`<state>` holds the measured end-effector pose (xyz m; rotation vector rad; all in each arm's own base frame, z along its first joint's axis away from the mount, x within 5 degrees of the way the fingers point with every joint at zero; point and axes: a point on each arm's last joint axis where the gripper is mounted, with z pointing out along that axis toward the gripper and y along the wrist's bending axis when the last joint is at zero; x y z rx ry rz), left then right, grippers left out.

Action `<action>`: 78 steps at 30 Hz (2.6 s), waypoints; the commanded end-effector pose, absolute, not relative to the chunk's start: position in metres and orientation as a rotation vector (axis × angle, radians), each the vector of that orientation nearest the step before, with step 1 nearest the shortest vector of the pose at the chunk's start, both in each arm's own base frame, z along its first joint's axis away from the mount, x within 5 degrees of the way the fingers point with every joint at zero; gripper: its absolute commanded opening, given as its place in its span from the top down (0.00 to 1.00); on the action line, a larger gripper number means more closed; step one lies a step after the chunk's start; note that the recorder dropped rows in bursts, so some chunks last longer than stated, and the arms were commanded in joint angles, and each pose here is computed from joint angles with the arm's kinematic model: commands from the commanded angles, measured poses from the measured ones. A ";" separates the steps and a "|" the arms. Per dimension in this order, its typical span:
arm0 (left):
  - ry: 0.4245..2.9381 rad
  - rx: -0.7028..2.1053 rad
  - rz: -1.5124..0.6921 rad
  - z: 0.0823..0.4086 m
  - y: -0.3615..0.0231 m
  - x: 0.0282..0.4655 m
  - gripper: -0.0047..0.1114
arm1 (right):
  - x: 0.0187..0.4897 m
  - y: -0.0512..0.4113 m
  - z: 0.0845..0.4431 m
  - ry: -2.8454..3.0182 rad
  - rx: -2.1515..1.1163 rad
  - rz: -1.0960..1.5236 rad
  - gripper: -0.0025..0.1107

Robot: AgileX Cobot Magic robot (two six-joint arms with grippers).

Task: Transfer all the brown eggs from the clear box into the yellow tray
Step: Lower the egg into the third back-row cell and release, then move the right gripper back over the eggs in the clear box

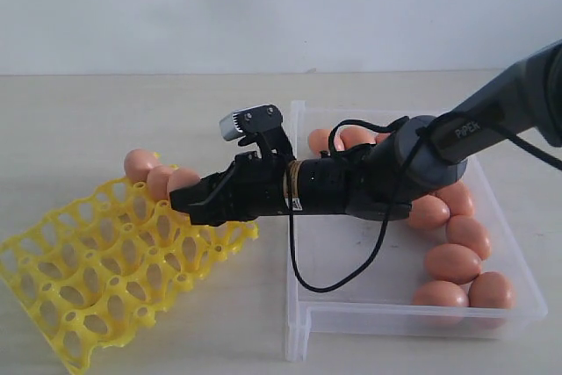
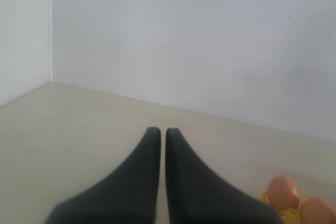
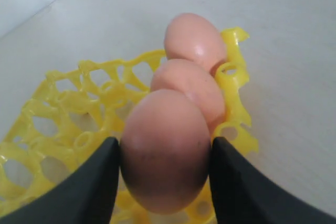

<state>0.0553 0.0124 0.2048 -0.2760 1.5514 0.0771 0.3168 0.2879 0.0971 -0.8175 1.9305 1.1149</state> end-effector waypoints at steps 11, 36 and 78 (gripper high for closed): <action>1.534 -0.288 0.065 0.206 0.012 0.055 0.93 | 0.317 0.289 0.096 1.985 -0.896 1.014 0.58; 1.534 -0.288 0.065 0.206 0.012 0.055 0.93 | 0.322 0.207 0.261 2.007 -0.726 -0.003 0.53; 1.532 -0.288 0.065 0.206 0.012 0.055 0.93 | 0.312 0.186 0.245 2.293 -0.666 -0.174 0.98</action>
